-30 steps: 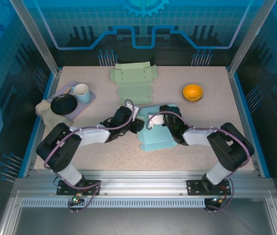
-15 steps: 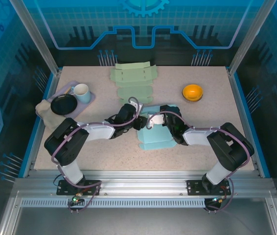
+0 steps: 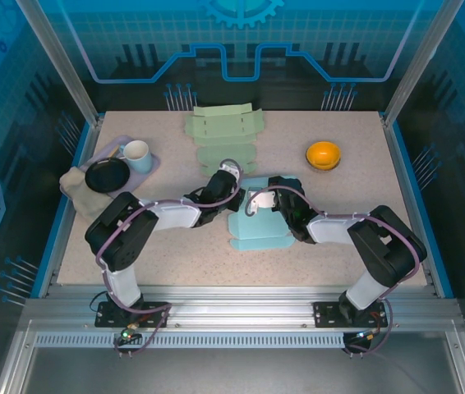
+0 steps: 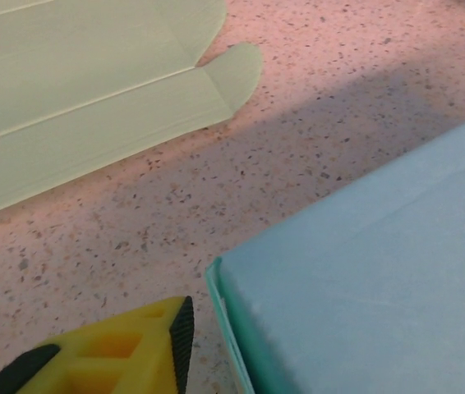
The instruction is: Fold the paper box
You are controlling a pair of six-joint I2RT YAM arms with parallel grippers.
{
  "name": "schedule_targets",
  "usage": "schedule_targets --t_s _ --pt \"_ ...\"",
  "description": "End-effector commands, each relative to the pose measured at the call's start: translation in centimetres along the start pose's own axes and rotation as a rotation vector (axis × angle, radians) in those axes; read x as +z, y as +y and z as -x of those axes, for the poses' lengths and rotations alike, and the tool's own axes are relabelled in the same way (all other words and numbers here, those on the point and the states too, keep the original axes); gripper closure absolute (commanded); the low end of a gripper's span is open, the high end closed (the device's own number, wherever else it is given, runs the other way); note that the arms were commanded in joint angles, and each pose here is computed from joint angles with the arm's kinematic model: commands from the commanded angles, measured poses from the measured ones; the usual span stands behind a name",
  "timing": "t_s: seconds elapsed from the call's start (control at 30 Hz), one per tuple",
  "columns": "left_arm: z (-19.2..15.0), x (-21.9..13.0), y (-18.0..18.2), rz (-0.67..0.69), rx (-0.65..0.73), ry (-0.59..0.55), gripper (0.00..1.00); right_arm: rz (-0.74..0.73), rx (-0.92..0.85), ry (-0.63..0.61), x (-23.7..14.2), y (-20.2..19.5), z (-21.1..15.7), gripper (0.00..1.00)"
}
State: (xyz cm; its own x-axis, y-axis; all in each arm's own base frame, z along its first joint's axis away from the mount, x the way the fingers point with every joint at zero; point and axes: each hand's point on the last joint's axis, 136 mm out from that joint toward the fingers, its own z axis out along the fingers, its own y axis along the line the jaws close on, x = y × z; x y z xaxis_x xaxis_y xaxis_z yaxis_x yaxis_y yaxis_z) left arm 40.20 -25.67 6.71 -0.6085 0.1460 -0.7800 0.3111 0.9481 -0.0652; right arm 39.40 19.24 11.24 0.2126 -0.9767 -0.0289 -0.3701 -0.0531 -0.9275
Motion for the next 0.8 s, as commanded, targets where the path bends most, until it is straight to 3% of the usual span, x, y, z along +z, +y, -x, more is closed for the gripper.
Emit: schedule_targets --t_s 0.0,0.07,0.13,0.2,0.37,0.5,0.67,0.77 --pt "-1.9 -1.0 5.9 0.317 -0.007 0.071 0.73 0.028 0.035 0.059 0.4 0.7 -1.8 1.0" --pt "-2.9 -1.9 8.3 0.472 -0.019 0.115 0.79 0.016 0.06 0.072 0.5 0.2 -2.1 1.0" --pt "-3.5 -2.8 10.1 0.602 -0.04 0.145 0.79 0.007 0.078 0.087 0.6 -0.2 -2.4 1.0" --pt "-3.9 -3.1 10.7 0.642 -0.061 0.156 0.79 0.009 0.082 0.094 0.7 -0.1 -2.4 1.0" --pt "-3.7 -3.0 10.9 0.675 -0.089 0.155 0.82 0.012 0.097 0.096 0.7 0.1 -2.4 1.0" --pt "-3.5 -1.9 9.8 0.619 -0.103 0.167 0.84 0.038 0.122 0.065 0.3 0.3 -1.9 1.0" --pt "-3.2 -1.5 9.2 0.584 -0.121 0.16 0.95 0.032 0.134 0.052 0.3 0.6 -1.3 1.0" --pt "-3.3 -1.1 9.2 0.586 -0.119 0.16 0.95 0.036 0.148 0.05 0.4 1.0 -1.0 1.0"
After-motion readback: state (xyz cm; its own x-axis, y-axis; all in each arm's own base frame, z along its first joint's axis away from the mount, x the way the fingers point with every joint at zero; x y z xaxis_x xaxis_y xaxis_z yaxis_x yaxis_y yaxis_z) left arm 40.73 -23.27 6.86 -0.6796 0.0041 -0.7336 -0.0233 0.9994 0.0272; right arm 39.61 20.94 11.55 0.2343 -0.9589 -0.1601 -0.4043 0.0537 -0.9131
